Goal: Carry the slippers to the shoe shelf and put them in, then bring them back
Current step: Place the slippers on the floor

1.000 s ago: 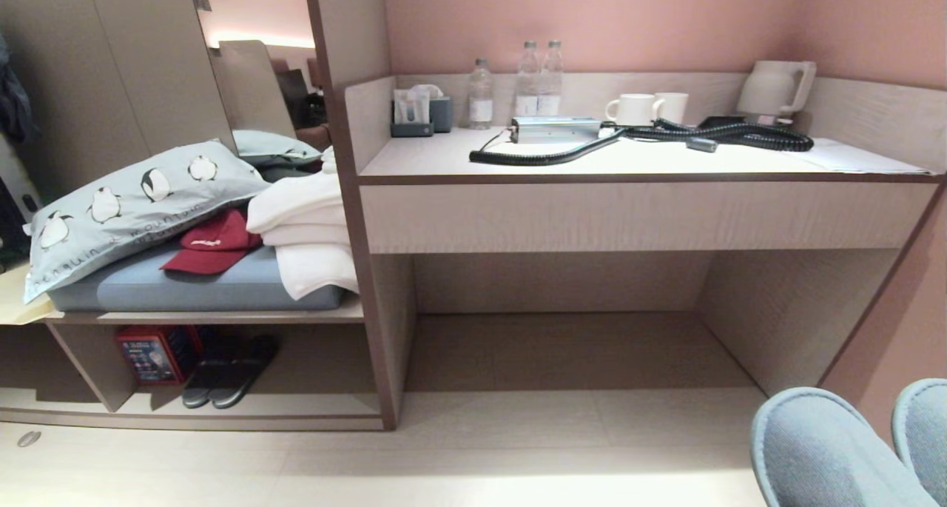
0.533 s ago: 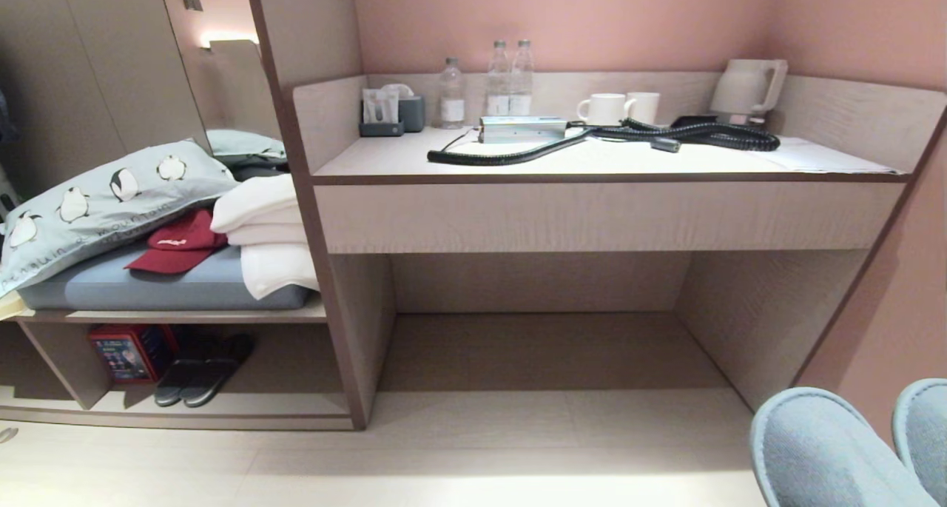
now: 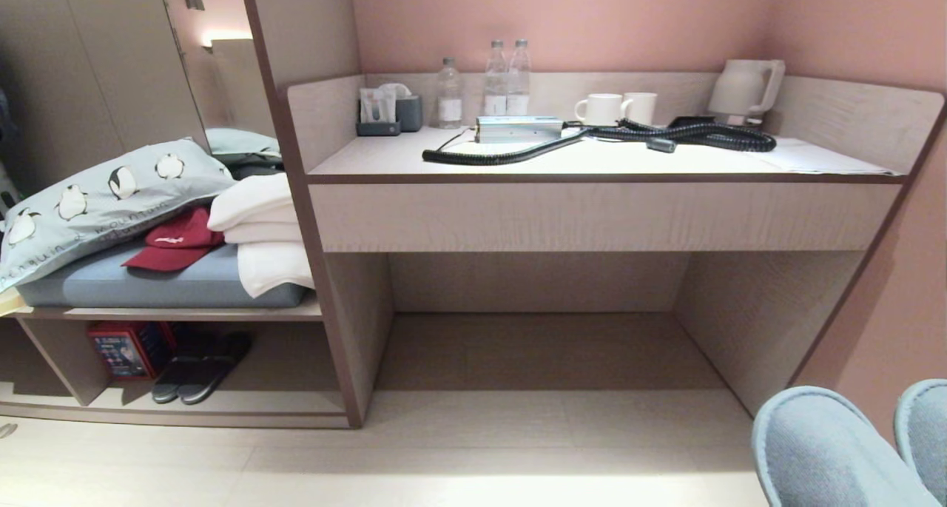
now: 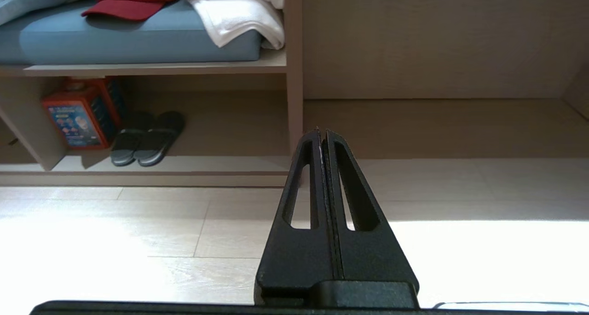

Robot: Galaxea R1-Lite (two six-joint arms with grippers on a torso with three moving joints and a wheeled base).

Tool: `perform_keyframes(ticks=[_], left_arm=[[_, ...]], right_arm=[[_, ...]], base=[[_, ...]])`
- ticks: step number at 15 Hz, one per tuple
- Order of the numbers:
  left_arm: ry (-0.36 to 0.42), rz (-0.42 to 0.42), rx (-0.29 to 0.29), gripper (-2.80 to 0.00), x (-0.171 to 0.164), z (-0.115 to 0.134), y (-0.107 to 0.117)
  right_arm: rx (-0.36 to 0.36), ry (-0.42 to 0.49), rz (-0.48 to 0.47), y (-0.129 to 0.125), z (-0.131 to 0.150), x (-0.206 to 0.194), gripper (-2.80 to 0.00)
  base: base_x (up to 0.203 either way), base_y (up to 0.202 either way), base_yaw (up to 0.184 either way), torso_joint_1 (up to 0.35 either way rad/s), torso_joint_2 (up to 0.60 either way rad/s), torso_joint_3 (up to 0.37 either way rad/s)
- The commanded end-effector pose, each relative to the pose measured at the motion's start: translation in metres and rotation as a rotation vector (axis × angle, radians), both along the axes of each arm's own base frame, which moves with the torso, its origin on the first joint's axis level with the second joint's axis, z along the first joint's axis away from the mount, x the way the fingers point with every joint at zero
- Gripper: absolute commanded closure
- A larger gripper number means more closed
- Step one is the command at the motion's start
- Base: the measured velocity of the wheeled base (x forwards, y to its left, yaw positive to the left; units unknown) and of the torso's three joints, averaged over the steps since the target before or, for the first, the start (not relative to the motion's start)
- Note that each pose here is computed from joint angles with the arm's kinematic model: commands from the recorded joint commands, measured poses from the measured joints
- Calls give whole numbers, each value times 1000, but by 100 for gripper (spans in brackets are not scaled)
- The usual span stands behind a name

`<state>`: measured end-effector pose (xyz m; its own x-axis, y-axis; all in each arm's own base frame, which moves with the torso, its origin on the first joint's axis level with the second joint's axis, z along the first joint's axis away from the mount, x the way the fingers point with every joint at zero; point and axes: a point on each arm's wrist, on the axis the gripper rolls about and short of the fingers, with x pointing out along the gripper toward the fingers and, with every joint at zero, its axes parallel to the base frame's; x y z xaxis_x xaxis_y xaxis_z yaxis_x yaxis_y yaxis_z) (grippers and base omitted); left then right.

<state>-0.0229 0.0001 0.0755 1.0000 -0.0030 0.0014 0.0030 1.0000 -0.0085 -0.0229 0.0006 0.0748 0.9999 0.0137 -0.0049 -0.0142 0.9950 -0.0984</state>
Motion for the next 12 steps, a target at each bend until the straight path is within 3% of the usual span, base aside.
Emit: perform_keyframes(ticks=[1,6,12], left_arm=[[1,0,-1,0,0,0,0],[1,0,-4,0,0,0,0],[3,0,-5,0,0,0,0]], right_arm=[[5,0,-3,0,0,0,0],[23,1,-14,0,0,0,0],[20,1,-11,0,0,0,0]], base=[[0,0,0,0,0,0],[0,0,0,1,0,-18],[0,0,0,4,2,-183]])
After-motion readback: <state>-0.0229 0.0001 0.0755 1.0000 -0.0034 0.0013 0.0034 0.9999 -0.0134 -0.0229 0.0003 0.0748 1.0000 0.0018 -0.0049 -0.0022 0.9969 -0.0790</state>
